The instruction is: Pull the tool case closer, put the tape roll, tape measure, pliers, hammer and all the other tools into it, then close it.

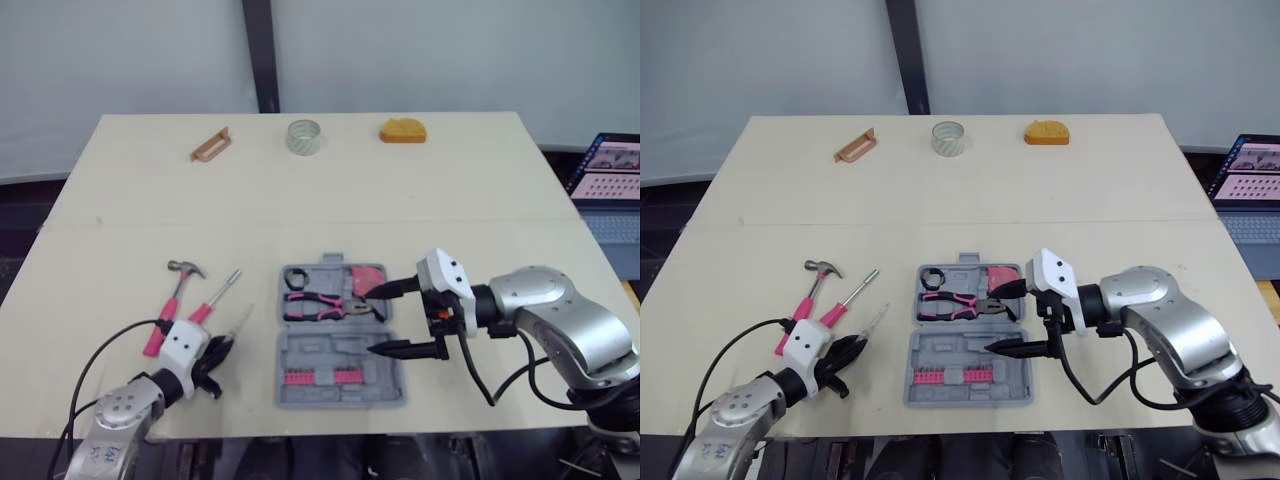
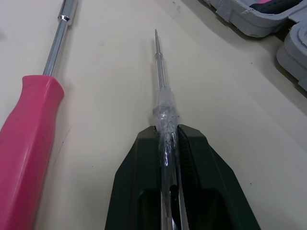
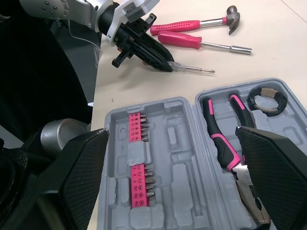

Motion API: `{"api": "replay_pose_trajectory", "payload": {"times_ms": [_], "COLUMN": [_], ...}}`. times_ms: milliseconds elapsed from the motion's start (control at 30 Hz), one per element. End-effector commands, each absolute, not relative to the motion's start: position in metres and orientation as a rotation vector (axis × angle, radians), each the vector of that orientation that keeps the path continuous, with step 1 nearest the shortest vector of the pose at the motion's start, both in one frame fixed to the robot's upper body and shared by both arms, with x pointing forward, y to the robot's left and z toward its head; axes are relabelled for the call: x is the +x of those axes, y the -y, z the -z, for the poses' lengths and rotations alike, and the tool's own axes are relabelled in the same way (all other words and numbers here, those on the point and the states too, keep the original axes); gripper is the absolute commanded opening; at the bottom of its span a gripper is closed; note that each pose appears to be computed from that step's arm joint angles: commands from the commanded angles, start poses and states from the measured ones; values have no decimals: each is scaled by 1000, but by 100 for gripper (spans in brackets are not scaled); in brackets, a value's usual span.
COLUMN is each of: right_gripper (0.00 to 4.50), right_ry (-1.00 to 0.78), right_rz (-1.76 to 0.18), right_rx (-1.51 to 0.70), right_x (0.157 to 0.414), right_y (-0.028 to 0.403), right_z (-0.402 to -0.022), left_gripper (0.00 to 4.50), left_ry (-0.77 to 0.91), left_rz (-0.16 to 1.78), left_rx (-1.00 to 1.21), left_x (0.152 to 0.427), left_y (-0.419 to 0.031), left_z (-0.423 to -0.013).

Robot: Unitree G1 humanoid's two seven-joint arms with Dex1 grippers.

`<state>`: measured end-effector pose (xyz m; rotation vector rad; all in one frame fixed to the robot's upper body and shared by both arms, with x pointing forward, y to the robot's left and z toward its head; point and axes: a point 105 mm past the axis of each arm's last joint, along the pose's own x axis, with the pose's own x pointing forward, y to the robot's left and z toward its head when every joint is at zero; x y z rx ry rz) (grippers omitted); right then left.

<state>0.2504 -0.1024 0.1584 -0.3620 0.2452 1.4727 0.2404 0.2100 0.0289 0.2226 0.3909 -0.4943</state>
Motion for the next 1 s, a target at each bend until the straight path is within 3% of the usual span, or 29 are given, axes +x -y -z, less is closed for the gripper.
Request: {"api": "replay_pose_trajectory", "payload": {"times_ms": [33, 233, 500, 767, 1000], "right_gripper": [450, 450, 450, 450, 450], "right_ry": [-171, -154, -225, -235, -241], "right_rz": [-1496, -1494, -1448, -1396, -1375], "right_rx": [-389, -373, -427, -482, -496], "right_x": [247, 241, 238, 245, 245], "right_y": [100, 108, 136, 146, 149], "right_z": [-175, -182, -175, -165, -157], "left_gripper": [6, 6, 6, 6, 6], "left_ry": [-414, -348, -352, -471, -614], "left_rz": [529, 662, 1011, 1226, 1345], "left_rx": [221, 273, 409, 560, 634], "left_x": [237, 240, 249, 274, 267], "left_y": [-206, -201, -184, -151, -131], "left_z": [-22, -65, -125, -150, -145]}}
